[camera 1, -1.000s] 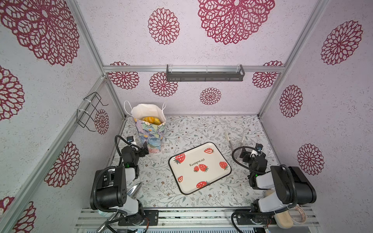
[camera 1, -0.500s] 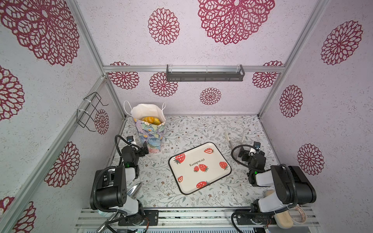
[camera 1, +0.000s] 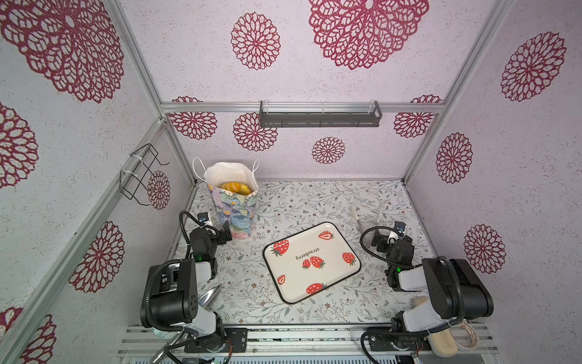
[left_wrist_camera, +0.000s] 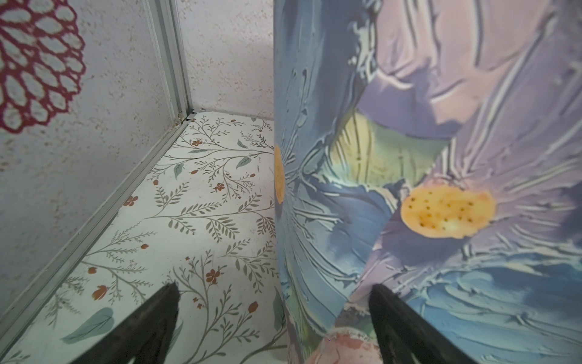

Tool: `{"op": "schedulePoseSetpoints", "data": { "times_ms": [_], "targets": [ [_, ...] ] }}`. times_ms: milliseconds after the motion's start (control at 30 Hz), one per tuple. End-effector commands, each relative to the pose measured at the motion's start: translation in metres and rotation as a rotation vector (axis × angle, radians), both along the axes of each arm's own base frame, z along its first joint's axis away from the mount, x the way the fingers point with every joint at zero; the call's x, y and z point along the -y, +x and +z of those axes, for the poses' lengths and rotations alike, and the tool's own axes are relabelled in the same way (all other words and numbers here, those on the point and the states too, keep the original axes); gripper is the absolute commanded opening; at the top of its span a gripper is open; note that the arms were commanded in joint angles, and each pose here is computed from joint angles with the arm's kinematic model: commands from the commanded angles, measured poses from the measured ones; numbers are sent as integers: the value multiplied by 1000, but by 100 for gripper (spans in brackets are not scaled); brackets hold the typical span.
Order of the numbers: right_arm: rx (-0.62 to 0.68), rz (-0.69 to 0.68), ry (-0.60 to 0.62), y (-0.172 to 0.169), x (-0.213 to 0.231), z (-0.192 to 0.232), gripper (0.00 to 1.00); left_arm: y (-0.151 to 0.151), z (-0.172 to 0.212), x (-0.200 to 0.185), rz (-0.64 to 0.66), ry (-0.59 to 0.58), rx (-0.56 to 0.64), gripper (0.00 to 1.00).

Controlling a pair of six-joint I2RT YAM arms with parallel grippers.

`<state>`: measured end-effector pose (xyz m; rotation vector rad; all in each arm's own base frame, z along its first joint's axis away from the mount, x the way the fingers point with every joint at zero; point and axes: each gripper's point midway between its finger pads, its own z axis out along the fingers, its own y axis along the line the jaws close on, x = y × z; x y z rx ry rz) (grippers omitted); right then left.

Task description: Place the fake bread into the paper bag

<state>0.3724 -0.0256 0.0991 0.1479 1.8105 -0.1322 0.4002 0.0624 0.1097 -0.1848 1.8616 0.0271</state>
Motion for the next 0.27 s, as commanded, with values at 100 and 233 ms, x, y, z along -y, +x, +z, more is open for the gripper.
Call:
{"op": "schedulePoseSetpoints", "data": {
  "times_ms": [100,233],
  "targets": [
    [32,24,-21,9,-4,12,99,5,8,-1,8,12,18,97],
    [40,21,-23,7,-4,13,99,5,8,-2,9,13,18,97]
  ]
}}
